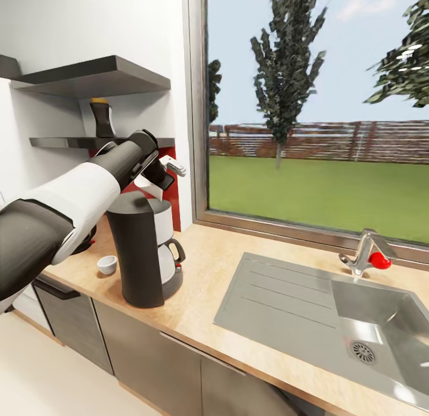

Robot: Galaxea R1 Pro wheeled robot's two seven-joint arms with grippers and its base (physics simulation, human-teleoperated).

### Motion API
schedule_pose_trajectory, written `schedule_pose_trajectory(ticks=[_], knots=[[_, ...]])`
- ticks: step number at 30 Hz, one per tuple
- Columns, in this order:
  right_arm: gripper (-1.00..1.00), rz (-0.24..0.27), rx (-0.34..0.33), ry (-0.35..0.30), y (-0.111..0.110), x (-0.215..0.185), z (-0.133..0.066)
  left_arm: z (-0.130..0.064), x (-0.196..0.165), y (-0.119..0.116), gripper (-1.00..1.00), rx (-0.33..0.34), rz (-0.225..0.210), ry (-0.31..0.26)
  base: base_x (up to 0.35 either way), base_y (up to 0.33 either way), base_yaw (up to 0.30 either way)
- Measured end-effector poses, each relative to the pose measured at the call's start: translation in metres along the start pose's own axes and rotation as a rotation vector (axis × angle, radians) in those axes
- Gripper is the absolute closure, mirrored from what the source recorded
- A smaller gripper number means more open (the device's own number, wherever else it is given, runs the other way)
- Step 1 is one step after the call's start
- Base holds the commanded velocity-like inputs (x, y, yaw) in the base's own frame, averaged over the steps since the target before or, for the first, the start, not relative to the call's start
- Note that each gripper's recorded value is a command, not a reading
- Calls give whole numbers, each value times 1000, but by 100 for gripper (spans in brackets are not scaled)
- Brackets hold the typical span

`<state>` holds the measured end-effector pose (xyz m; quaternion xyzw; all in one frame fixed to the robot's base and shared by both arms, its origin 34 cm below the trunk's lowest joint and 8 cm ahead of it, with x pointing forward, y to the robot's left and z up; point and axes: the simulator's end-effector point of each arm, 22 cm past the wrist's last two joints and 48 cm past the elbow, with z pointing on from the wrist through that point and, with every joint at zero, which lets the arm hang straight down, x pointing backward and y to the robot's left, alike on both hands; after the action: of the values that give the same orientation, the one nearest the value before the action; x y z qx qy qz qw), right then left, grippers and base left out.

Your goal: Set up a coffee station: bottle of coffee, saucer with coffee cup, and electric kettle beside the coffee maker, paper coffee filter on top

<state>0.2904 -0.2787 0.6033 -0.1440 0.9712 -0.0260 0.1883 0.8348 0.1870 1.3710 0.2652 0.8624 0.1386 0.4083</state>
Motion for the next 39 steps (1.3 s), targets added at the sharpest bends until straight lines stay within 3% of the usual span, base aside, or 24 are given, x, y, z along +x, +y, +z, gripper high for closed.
schedule_pose_trajectory(ticks=[39], knots=[[-100,0,-10,33,4,13,0,26,9,-6,100,20,-2,29,0,0,0]])
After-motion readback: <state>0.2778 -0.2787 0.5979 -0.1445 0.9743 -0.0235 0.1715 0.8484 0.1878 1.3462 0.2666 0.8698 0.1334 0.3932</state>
